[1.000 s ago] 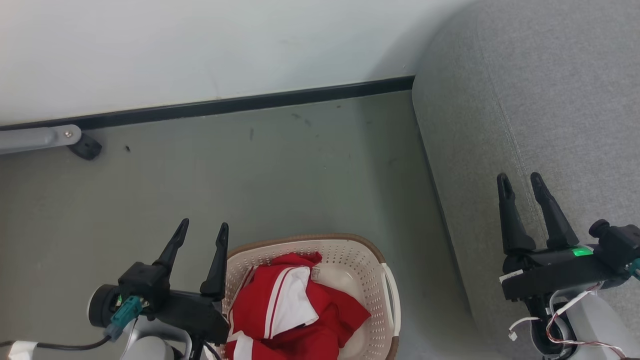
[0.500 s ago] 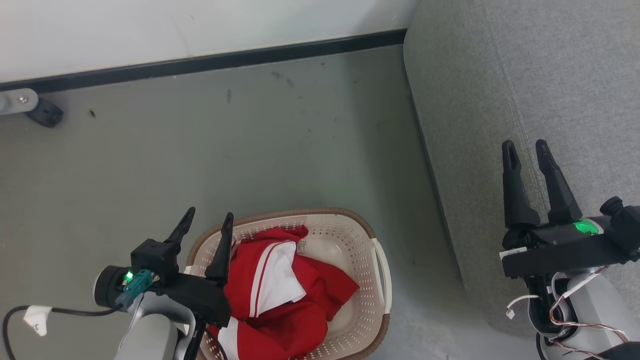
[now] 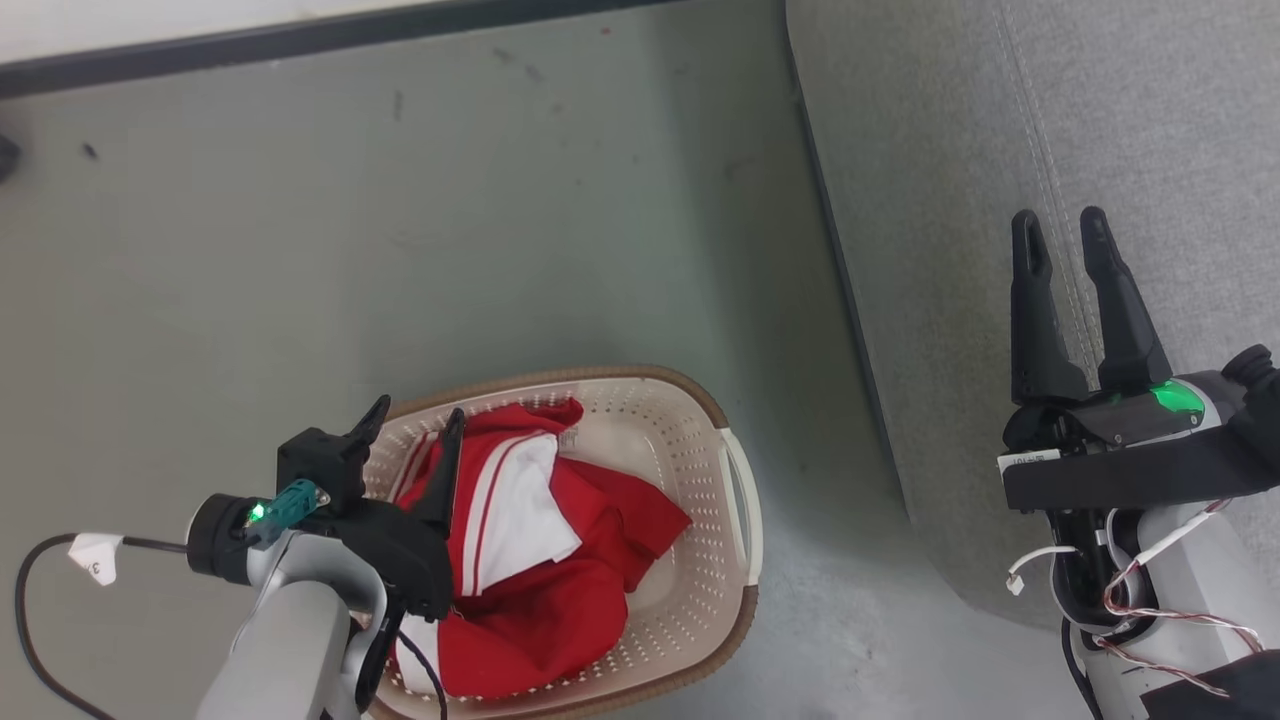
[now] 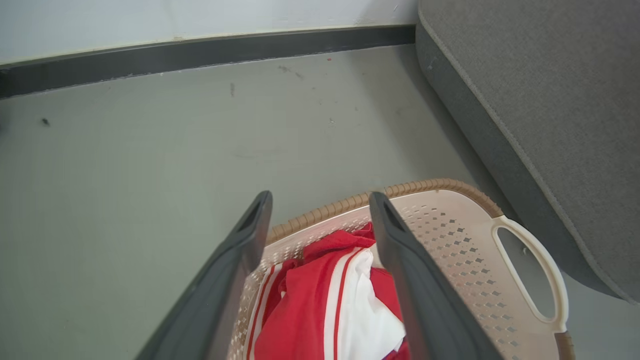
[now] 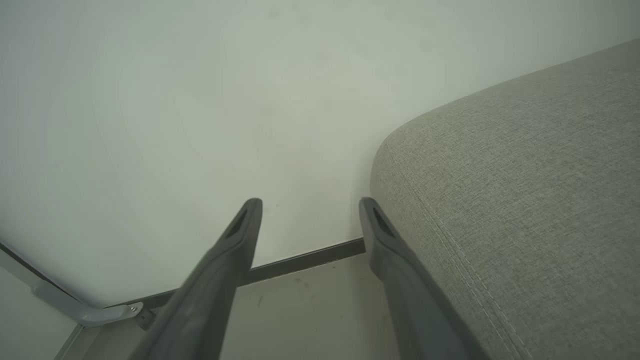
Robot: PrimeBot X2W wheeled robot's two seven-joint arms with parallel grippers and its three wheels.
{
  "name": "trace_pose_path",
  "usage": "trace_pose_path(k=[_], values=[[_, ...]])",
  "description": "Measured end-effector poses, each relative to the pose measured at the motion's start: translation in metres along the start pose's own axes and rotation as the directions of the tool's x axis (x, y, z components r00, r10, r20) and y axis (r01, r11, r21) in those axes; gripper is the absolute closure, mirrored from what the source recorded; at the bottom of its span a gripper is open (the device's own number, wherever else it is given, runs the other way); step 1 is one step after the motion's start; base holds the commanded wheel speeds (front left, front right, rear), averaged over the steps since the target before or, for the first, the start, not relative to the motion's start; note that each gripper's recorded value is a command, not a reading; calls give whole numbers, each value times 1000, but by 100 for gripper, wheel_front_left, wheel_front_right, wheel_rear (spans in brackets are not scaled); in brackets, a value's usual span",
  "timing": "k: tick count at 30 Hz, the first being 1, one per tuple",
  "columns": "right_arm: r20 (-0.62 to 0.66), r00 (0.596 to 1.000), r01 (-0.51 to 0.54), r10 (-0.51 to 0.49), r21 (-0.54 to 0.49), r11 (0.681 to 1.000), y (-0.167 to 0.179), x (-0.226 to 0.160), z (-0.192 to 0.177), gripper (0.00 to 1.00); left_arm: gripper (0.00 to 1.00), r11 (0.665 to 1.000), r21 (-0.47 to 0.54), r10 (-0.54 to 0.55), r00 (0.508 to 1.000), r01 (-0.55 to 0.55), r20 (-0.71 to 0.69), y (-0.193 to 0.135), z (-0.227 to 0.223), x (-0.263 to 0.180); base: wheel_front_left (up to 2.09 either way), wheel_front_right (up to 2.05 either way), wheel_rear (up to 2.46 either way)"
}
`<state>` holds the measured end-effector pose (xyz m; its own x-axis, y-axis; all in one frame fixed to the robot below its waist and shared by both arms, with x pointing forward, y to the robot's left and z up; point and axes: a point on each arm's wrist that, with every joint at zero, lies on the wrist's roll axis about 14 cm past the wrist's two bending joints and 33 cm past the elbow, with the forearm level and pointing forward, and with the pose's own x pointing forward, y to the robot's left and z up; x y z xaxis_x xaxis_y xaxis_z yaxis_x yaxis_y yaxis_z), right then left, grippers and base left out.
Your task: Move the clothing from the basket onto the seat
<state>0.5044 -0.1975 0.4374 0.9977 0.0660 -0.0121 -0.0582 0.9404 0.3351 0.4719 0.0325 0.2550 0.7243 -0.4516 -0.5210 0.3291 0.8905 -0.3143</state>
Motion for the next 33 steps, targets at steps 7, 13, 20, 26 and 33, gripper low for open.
trace_pose_path(k=[7, 13, 20, 26, 33], values=[[3, 1000, 8, -8, -16, 1000, -7, 5, -4, 0, 0, 1000, -18, -11, 994, 9, -106, 0, -33, 17, 0, 0, 0], [3, 1000, -2, 2, -38, 999, -9, 10, -8, 0, 0, 999, -20, -37, 984, 34, -175, -4, -56, 32, 0, 0, 0], [-1, 1000, -25, 25, -51, 998, -6, 18, -15, 0, 0, 997, -14, -72, 965, 71, -252, -10, -80, 45, 0, 0, 0], [-21, 1000, -21, 20, -50, 999, -8, 17, -25, 0, 0, 995, -1, -92, 947, 97, -309, -15, -98, 54, 0, 0, 0], [-41, 999, -9, 7, -58, 998, -14, 16, -33, 0, 0, 990, 31, -116, 919, 138, -377, -21, -116, 62, 0, 0, 0]])
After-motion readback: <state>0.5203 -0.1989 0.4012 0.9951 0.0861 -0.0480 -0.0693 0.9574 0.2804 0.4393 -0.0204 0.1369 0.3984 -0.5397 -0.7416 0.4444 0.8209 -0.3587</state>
